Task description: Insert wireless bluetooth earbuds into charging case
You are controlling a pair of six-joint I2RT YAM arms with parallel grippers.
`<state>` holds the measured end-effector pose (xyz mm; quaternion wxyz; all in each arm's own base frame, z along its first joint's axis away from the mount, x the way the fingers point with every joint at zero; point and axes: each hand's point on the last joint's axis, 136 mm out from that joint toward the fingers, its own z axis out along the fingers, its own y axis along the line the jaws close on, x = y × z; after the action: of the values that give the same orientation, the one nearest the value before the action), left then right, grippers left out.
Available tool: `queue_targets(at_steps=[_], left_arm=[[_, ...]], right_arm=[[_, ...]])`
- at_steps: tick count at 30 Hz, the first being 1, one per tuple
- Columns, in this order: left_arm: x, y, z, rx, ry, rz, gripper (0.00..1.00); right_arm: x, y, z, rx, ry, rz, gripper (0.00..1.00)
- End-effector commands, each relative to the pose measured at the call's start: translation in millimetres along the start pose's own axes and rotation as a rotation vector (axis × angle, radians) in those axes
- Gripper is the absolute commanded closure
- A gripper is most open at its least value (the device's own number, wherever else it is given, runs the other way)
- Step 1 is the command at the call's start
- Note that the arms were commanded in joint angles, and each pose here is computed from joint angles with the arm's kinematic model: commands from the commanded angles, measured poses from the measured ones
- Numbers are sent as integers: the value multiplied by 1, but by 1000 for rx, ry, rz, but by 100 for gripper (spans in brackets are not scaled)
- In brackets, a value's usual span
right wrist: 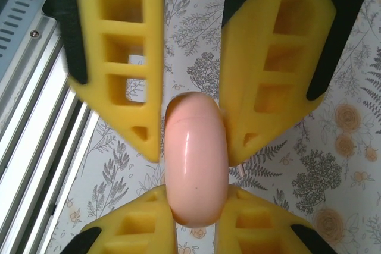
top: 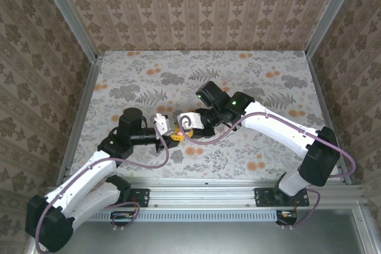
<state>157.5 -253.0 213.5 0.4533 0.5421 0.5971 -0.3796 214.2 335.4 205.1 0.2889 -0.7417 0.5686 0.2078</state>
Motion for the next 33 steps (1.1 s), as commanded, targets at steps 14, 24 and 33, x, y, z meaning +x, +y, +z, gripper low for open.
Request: queue_targets(at_steps=[14, 24, 33], left_arm=[[-4, -6, 3, 45, 10, -2, 60], [-2, -6, 4, 45, 23, -6, 67], [0, -5, 4, 41, 34, -9, 63]], right_arm=[[-14, -9, -11, 61, -26, -45, 90], [-12, -9, -14, 71, -16, -49, 90], [-10, -11, -17, 83, -10, -52, 90]])
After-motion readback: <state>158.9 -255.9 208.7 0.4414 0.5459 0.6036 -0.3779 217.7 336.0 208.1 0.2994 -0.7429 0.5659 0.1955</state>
